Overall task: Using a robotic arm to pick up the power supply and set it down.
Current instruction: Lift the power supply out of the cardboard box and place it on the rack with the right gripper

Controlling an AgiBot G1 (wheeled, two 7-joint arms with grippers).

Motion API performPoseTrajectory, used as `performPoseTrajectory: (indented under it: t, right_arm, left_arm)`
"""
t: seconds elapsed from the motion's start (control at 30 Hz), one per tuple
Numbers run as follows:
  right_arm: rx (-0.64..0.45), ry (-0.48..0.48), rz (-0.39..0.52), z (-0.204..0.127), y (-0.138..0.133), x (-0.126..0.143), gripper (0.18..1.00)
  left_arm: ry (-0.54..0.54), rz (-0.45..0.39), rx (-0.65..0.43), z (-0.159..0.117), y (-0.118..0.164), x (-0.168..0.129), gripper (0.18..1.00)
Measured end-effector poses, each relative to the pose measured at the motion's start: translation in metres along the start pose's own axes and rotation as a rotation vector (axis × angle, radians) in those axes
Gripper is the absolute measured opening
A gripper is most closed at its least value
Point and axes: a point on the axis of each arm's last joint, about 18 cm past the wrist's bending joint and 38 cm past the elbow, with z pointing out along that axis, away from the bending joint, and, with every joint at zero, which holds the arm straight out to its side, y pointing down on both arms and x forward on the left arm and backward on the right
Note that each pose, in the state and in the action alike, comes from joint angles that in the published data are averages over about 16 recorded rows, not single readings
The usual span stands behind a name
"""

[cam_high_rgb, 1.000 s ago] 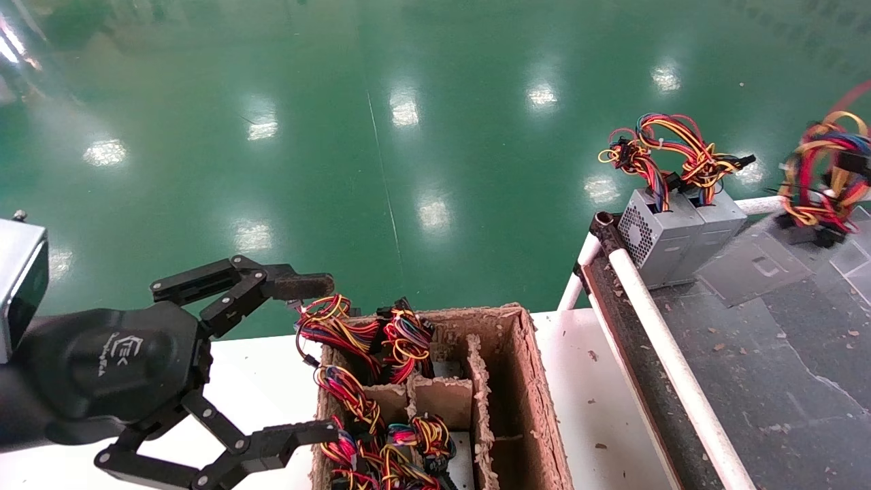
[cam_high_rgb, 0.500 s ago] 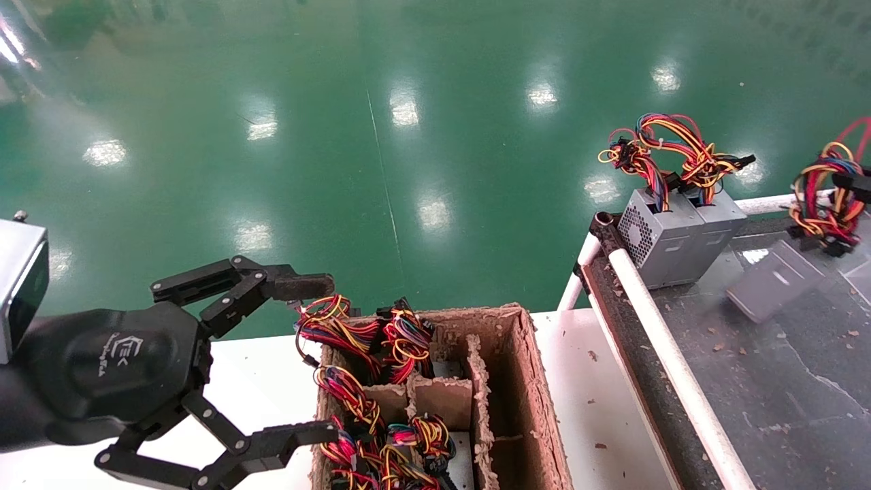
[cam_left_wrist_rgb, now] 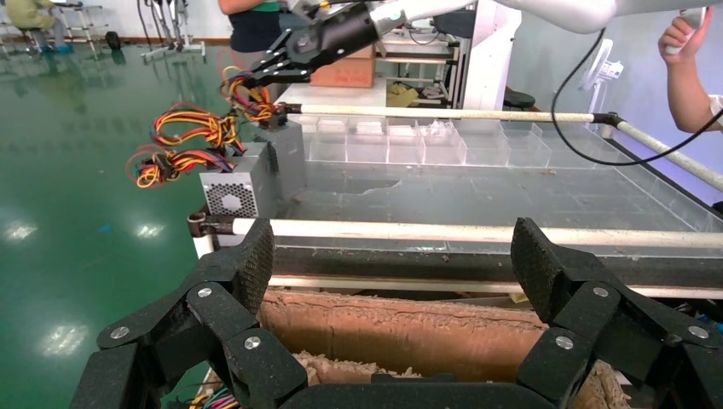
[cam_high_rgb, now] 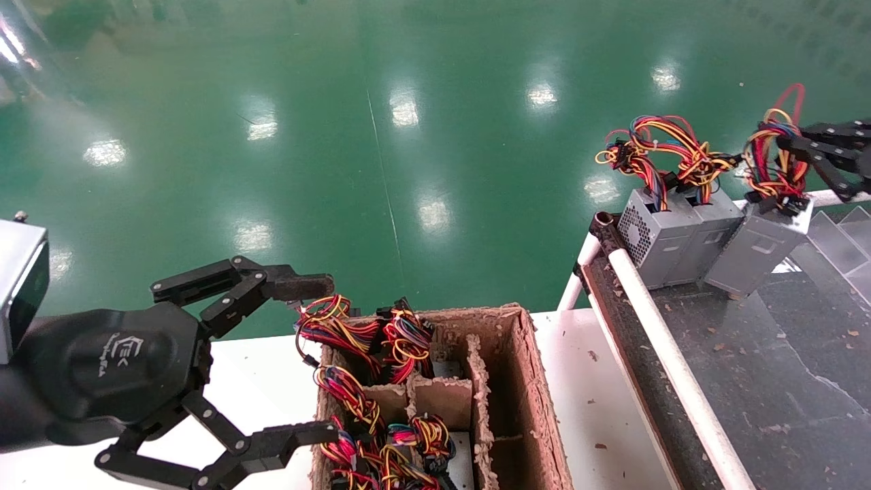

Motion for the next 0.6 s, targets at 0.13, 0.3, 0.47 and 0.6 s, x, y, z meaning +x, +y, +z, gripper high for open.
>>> performPoseTrajectory:
  t: [0.13,0.3,0.47,0.6]
  right_arm:
    - [-0.003,-0.004,-0.001,0.015,-0.006,0.0,0.225]
    - [-0.009,-0.015,0.001,0.03,-0.01,-0.002,0.225]
    - [-0.013,-0.029,0.009,0.04,-0.011,-0.004,0.225]
    - [-0.019,-0.038,0.012,0.043,-0.01,-0.005,0.228]
  left_arm:
    - [0.0,0.0,0.0,0.0,0.0,0.0,1.001]
    - [0.0,0.0,0.0,0.0,0.0,0.0,1.001]
    - [0.0,0.0,0.0,0.0,0.0,0.0,1.001]
    - [0.0,0.0,0.0,0.0,0.0,0.0,1.001]
